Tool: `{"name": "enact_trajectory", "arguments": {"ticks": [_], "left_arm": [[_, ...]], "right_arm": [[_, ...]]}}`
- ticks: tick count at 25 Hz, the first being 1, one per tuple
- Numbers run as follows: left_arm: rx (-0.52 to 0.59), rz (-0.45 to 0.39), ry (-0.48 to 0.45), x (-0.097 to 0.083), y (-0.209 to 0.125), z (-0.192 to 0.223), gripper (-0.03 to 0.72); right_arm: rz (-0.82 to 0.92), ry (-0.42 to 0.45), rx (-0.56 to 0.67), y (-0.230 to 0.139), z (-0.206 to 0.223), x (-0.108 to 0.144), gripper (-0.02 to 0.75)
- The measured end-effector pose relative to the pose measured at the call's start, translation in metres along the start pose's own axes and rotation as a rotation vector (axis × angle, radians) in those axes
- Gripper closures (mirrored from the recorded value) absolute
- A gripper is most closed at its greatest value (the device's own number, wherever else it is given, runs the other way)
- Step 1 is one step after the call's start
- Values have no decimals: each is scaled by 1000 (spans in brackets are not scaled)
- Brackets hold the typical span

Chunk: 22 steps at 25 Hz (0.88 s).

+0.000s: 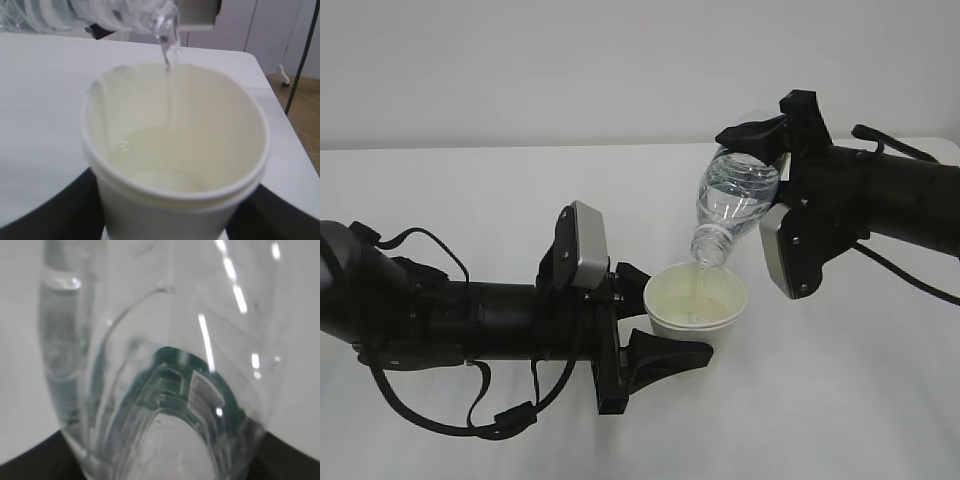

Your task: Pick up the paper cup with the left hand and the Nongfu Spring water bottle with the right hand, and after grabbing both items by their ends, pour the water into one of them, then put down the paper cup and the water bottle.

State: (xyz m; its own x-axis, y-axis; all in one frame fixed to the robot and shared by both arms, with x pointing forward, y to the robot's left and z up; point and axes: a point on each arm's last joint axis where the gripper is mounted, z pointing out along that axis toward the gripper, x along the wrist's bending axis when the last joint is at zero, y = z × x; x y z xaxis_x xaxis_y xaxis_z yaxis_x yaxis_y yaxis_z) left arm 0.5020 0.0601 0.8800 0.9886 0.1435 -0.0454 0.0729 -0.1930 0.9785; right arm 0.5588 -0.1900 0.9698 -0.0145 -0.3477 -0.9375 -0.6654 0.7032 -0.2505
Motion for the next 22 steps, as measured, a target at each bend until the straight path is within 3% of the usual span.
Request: {"name": "enact_trajectory", "arguments": {"ticks": [22], "left_arm": [[0, -6, 0, 0, 0, 0, 223]], "right_arm": [[-19, 0, 0, 0, 0, 0, 283]]}}
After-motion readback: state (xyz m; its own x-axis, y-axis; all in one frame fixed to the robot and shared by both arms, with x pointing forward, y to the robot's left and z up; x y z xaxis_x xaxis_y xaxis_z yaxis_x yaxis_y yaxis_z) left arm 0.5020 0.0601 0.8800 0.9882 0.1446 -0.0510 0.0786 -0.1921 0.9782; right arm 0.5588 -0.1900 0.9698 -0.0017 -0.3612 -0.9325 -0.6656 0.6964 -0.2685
